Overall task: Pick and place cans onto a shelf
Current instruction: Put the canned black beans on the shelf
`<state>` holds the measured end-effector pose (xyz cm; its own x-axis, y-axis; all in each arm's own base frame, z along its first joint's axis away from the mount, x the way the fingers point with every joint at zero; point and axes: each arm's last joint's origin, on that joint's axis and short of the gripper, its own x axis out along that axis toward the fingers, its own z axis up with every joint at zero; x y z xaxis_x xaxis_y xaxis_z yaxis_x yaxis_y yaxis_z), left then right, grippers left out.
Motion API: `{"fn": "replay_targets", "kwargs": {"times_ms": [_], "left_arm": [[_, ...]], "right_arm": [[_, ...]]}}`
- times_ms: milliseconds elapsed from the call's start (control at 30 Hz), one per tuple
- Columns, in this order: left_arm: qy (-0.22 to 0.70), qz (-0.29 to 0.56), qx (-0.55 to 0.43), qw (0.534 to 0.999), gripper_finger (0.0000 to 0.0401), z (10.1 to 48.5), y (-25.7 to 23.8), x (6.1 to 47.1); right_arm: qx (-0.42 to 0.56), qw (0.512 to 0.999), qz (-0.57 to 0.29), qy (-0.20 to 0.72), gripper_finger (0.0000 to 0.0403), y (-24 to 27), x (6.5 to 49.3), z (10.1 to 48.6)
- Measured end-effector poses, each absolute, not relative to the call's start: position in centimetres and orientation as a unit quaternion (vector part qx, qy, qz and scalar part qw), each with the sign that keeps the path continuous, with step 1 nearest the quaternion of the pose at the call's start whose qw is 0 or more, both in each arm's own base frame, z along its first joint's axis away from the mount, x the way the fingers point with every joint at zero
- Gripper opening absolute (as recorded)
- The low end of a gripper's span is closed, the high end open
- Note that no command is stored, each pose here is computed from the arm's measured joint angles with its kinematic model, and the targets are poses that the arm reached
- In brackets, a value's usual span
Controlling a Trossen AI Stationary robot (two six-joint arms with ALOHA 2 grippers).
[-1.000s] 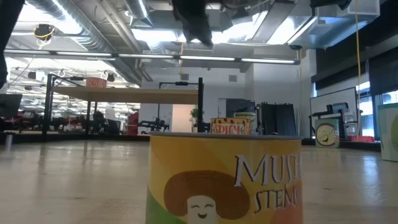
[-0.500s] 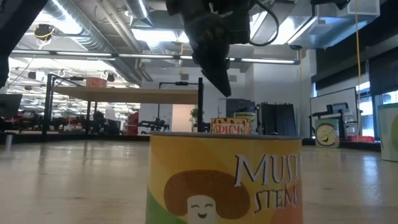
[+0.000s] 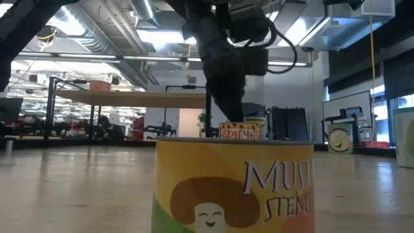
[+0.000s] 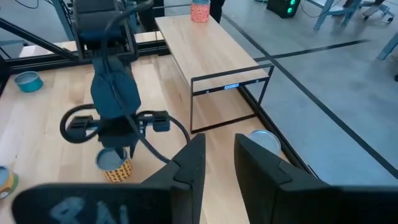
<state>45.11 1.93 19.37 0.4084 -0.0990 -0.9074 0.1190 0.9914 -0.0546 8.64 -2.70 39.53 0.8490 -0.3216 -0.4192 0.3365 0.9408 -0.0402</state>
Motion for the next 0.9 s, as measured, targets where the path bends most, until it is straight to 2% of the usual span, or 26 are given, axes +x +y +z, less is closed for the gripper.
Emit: {"fn": "replay_targets", "kwargs": {"times_ms": [733, 800, 900], "left_arm": [[0.546, -0.063, 0.008, 0.835, 0.007, 19.0, 2.3, 45.1], [0.547, -0.062, 0.011, 0.835, 0.0059, 18.9, 2.3, 45.1], [0.553, -0.066, 0.01, 0.83, 0.002, 18.5, 2.1, 45.2]], "right_arm": [[0.019, 0.961, -0.172, 0.215, 0.0087, -2.7, 8.6, 39.5], [0.019, 0.961, -0.172, 0.214, 0.0087, -2.7, 8.6, 39.5], [0.019, 0.961, -0.172, 0.214, 0.0087, -2.7, 8.6, 39.5]]}}
